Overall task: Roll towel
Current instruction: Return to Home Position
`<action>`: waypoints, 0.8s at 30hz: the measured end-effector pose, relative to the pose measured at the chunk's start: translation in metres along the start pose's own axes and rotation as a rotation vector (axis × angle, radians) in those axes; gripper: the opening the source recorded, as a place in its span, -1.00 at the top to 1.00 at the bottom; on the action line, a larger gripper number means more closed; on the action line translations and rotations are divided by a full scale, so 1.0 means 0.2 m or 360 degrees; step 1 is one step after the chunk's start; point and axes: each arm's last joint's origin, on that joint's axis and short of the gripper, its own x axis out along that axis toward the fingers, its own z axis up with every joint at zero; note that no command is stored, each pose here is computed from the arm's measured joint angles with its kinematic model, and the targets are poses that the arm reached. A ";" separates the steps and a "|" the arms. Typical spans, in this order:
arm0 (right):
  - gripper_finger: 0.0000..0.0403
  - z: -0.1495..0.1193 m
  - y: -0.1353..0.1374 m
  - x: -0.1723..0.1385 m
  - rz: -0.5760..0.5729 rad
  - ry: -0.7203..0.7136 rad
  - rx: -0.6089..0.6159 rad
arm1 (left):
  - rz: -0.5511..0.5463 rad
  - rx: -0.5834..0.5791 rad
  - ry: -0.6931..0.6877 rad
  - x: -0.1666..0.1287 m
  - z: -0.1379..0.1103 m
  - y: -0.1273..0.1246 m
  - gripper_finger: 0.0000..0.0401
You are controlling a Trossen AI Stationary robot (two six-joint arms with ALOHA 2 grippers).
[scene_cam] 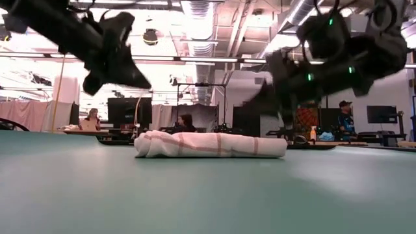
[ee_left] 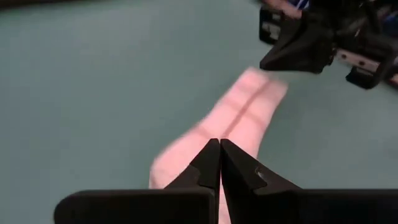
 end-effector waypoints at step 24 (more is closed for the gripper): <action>0.87 0.55 -0.09 -0.64 -0.0122 -0.0312 -0.0217 | -0.0072 -0.0034 -0.0235 -0.18 0.12 0.25 1.00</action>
